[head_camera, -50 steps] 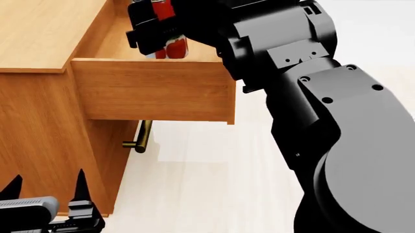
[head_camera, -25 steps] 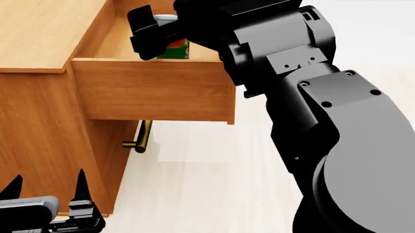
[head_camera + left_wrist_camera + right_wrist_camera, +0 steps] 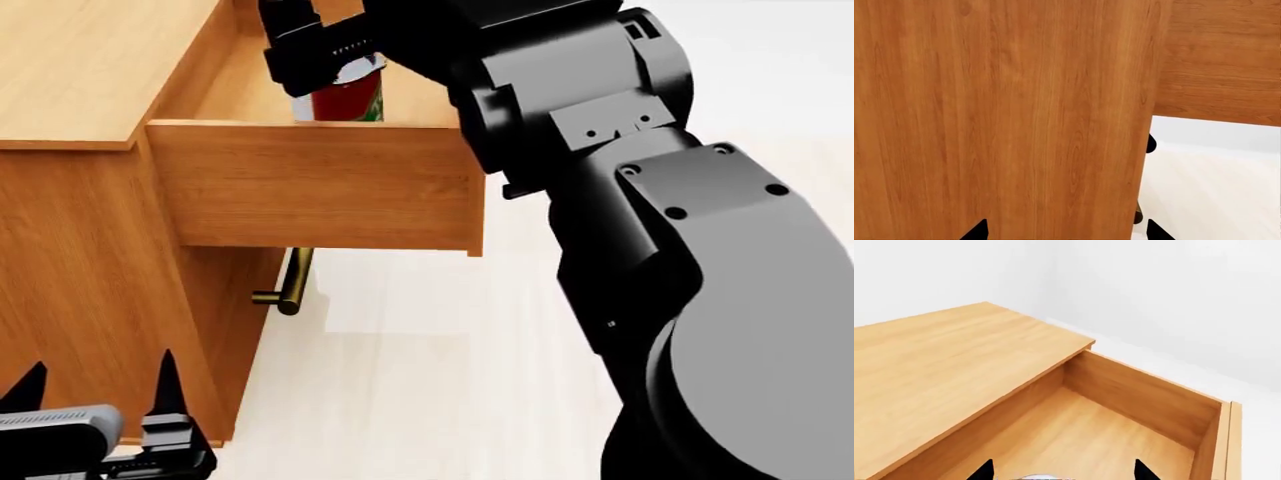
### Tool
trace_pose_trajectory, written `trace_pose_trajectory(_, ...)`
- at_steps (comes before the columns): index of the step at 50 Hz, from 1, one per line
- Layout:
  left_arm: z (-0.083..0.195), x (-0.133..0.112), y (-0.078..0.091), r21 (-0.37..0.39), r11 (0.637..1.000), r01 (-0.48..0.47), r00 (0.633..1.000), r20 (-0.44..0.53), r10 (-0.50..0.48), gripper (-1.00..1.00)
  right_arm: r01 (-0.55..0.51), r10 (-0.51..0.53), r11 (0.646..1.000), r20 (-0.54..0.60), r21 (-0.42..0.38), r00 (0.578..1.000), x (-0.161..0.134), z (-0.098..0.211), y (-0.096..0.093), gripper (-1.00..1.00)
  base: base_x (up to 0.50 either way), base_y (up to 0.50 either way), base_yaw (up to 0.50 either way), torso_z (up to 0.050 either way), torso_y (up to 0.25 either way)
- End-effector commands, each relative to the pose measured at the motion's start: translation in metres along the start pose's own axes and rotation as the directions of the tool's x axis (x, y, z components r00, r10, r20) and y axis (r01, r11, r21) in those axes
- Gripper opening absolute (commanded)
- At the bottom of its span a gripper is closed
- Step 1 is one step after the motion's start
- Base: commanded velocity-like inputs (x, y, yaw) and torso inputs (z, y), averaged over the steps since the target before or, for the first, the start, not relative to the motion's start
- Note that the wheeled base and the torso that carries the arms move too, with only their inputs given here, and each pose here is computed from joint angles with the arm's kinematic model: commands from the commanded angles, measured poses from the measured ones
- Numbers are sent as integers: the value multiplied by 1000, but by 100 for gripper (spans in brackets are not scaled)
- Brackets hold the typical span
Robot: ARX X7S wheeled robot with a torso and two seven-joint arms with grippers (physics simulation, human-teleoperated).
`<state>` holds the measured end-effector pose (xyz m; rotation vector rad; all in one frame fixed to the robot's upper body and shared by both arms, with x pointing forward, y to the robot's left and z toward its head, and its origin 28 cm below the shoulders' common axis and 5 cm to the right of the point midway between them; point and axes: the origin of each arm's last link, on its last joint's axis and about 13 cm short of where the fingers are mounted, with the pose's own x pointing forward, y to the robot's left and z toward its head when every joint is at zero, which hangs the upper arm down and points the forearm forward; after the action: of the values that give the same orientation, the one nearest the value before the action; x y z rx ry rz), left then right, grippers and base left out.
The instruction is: Put the ketchup in the top drawer of the cabinet.
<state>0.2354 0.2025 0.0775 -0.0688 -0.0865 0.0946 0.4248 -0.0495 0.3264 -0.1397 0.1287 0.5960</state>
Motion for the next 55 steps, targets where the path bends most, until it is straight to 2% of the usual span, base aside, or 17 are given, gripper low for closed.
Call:
trace_pose_trajectory(1, 0, 0, -1, 0, 1000, 3, 1000, -2, -3, 100, 45, -50, 998, 155, 35, 987, 0, 14, -3, 100, 0, 0, 0, 0, 0)
trace_pose_trajectory(8, -1, 0, -1, 1, 1000, 3, 1000, -2, -3, 100, 88, -109, 992, 281, 87, 954, -2, 25, -6, 100, 0, 0, 0, 0, 0)
trace_pose_trajectory(10, -1, 0, -1, 2, 1000, 4, 1000, -2, -4, 100, 92, -118, 991, 288, 100, 950, 0, 20, -7, 100, 0, 0, 0, 0, 0)
trace_pose_trajectory(13, 1, 0, -1, 3, 1000, 4, 1000, 2, -4, 100, 116, -141, 988, 303, 100, 943, -4, 30, -8, 100, 0, 0, 0, 0, 0)
trace_pose_trajectory(17, 16, 1, -3, 47, 999, 9, 997, 81, -13, 100, 136, -169, 984, 364, 114, 916, -7, 41, -9, 100, 0, 0, 0, 0, 0)
trace_pose_trajectory(18, 17, 1, -4, 52, 999, 6, 996, 87, -10, 100, 131, -157, 987, 381, 95, 911, -7, 42, -10, 100, 0, 0, 0, 0, 0)
trace_pose_trajectory(21, 23, -1, -6, 53, 999, 11, 993, 117, -17, 100, 121, -170, 982, 413, 142, 894, -8, 45, -9, 100, 0, 0, 0, 0, 0)
trace_pose_trajectory(33, 40, -7, -9, 77, 997, 20, 980, 198, -35, 100, 149, -185, 983, 509, 111, 840, -15, 59, -16, 100, 0, 0, 0, 0, 0)
trace_pose_trajectory(38, 46, -10, -9, 87, 996, 25, 974, 223, -44, 100, 124, -169, 985, 559, 119, 812, -41, 59, -8, 100, 0, 0, 0, 0, 0)
trace_pose_trajectory(42, 48, -11, -9, 83, 996, 26, 973, 228, -44, 100, 150, -180, 984, 590, 100, 787, -55, 58, -3, 100, 0, 0, 0, 0, 0)
trace_pose_trajectory(55, 51, -14, -9, 84, 996, 27, 970, 239, -46, 100, 159, -188, 982, 614, 101, 767, -82, 43, 2, 100, 0, 0, 0, 0, 0)
